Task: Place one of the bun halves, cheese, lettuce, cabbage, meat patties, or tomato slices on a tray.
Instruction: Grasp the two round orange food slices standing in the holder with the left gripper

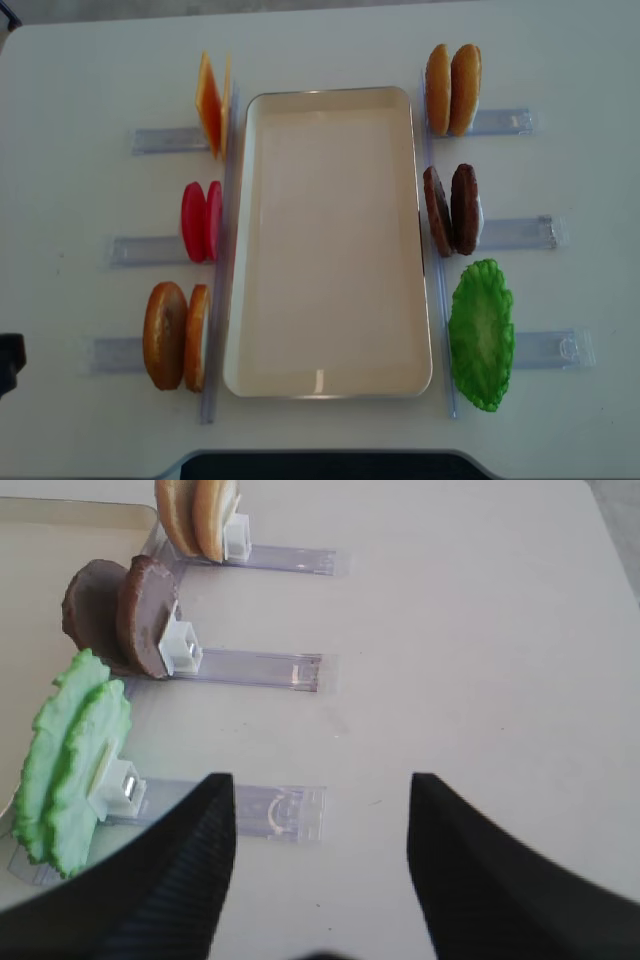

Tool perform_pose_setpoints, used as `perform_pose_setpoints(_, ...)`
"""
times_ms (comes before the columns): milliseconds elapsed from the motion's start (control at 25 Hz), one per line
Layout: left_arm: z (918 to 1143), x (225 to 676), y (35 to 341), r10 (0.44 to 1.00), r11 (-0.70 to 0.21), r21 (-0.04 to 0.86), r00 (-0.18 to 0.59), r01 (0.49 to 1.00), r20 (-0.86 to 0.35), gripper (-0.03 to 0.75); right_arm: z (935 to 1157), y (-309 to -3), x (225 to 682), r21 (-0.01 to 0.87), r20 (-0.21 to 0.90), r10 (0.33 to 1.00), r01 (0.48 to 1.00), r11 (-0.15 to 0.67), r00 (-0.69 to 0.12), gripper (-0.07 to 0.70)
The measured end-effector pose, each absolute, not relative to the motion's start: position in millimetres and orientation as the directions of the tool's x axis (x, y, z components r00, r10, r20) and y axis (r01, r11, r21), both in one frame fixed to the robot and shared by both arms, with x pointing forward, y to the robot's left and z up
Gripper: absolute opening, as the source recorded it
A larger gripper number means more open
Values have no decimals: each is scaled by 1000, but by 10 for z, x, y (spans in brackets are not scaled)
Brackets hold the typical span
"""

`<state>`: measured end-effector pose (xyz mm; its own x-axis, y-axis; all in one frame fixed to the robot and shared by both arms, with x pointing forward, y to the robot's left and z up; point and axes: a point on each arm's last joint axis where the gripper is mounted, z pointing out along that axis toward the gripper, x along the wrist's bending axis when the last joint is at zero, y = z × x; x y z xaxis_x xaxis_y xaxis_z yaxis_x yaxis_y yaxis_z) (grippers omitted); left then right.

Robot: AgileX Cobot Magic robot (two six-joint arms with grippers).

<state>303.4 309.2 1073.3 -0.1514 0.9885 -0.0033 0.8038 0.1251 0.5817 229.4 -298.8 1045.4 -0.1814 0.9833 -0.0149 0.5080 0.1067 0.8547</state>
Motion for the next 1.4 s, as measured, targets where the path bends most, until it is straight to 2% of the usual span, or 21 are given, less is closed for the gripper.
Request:
perform_pose_setpoints(400, 10673, 3706, 3069, 989, 138, 375, -149, 917, 0, 434, 10454, -2988, 2294, 855, -15, 983, 508, 107, -181, 400)
perform_pose_setpoints(680, 10586, 4120, 3066, 989, 136, 287, -145, 948, 9, 434, 10454, -2988, 2294, 855, -15, 983, 508, 107, -181, 400)
perform_pose_setpoints(1280, 10544, 4236, 3020, 989, 149, 260, -144, 954, -38, 434, 10454, -2988, 2294, 855, -15, 983, 508, 107, -181, 400)
perform_pose_setpoints(1400, 10544, 4237, 2940, 994, 109, 262, -103, 959, -39, 434, 10454, -2988, 2294, 855, -15, 983, 508, 107, -181, 400)
